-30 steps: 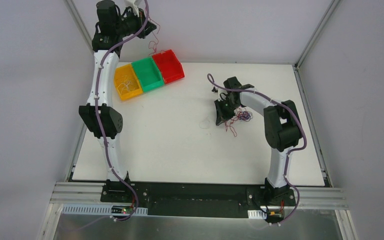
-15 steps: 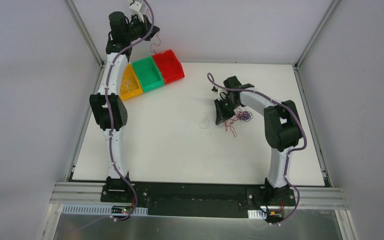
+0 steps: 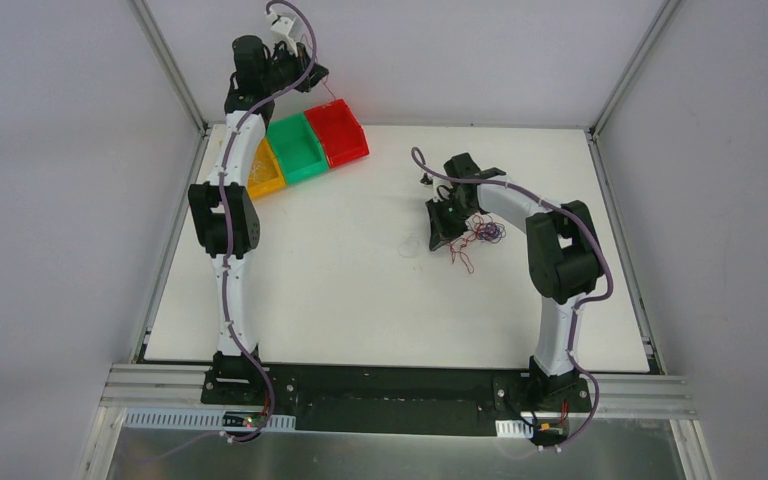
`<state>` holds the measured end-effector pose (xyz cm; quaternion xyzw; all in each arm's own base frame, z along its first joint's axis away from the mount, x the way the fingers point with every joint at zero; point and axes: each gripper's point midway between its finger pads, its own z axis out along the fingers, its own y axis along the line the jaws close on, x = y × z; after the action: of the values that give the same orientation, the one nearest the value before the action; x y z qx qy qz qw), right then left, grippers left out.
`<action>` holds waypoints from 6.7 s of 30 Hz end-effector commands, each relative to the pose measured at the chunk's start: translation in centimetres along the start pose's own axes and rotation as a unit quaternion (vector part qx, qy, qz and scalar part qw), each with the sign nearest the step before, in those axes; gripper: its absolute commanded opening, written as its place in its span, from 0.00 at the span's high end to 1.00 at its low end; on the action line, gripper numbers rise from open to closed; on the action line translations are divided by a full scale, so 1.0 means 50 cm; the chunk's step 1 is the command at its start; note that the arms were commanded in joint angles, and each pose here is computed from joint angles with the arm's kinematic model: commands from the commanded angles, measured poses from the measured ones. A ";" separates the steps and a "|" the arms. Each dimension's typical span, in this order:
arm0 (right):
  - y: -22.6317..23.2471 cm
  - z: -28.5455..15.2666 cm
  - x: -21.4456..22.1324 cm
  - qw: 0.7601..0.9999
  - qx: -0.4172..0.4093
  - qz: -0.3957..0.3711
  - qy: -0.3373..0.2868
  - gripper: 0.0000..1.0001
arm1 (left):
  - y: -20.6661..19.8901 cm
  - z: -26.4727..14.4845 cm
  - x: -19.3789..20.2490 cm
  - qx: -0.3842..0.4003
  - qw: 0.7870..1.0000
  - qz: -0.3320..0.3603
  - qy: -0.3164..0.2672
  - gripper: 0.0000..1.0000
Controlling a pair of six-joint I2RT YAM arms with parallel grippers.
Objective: Untangle the cables
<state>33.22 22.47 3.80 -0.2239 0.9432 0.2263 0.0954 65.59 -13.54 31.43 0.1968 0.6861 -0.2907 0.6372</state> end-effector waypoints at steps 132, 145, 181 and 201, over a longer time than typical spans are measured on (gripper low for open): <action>-0.181 -0.151 0.069 0.993 0.065 0.092 0.025 1.00 | -0.082 -0.230 -0.251 -0.012 0.999 -0.023 -0.030 1.00; -0.182 -0.149 0.063 0.993 0.063 0.092 0.024 1.00 | -0.040 -0.236 -0.191 -0.071 0.996 -0.053 -0.001 1.00; -0.151 -0.163 0.037 0.996 0.031 0.081 0.028 1.00 | 0.150 -0.089 0.151 -0.112 0.988 -0.078 0.072 0.54; 0.026 -0.192 -0.104 0.983 -0.100 0.138 -0.069 0.49 | -0.260 -0.268 0.159 0.099 0.962 -0.175 0.185 0.01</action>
<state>36.15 23.58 12.69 -0.0733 0.9252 0.3633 0.0815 51.85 -11.34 27.70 0.1493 0.7806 -0.3512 0.4950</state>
